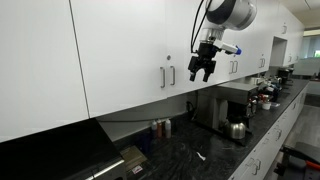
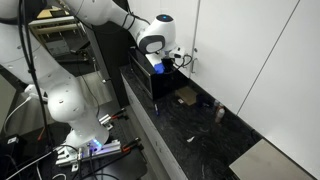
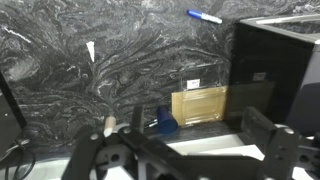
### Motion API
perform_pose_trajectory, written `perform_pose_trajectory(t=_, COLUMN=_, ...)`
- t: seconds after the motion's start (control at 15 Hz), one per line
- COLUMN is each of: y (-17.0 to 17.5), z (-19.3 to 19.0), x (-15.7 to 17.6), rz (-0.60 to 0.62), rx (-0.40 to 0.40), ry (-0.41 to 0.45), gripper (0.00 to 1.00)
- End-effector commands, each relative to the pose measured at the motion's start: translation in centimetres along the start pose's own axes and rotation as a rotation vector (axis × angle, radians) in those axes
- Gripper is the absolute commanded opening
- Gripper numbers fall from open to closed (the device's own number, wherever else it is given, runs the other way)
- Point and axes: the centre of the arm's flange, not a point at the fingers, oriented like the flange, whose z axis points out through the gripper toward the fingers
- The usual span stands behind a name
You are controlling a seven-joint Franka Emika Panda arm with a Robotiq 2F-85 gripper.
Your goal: Open the right cabinet door
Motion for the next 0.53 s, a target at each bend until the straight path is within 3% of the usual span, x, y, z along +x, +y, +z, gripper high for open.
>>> perform_pose_trajectory(t=0.0, y=-0.6, z=1.7, x=2.1, rz=-0.039, rx=-0.02, ry=0.099, gripper=1.0)
perform_pose_trajectory(t=0.47, y=-1.1, z=3.6, x=4.3, rz=-0.029, rx=-0.091, ry=0.374, gripper=1.0)
